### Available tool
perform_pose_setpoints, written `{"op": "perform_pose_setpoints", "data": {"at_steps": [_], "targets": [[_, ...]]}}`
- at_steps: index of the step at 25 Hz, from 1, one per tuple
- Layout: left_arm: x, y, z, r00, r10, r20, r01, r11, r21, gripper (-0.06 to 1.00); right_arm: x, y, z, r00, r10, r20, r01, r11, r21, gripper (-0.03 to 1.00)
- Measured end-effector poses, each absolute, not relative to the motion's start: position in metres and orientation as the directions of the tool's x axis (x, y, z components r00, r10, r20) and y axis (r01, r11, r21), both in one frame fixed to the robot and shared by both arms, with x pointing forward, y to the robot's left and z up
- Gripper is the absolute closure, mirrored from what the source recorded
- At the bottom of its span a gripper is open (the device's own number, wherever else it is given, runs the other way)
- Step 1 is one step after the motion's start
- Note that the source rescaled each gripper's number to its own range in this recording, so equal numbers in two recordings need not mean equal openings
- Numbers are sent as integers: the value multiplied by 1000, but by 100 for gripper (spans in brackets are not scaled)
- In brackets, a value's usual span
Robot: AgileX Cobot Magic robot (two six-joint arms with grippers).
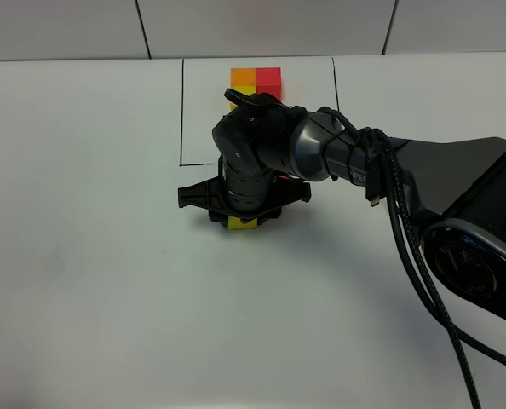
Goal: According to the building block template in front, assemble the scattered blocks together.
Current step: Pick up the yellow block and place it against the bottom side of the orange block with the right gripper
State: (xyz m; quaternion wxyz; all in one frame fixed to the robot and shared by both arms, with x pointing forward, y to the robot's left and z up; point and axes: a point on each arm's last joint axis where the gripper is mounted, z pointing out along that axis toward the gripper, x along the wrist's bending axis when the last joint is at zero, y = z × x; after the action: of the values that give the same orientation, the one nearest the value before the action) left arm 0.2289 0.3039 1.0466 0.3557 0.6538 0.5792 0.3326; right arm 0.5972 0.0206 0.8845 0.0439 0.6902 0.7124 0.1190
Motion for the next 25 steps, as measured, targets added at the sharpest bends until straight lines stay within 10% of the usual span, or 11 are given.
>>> {"op": "perform_pose_setpoints", "data": {"at_steps": [17, 25], "targets": [[229, 304, 1047, 109, 994, 24, 521, -77, 850, 31, 597, 20, 885, -46, 994, 99, 973, 23, 229, 95], [229, 304, 1047, 109, 994, 24, 521, -77, 850, 31, 598, 21, 884, -93, 992, 89, 969, 70, 239, 41]]}}
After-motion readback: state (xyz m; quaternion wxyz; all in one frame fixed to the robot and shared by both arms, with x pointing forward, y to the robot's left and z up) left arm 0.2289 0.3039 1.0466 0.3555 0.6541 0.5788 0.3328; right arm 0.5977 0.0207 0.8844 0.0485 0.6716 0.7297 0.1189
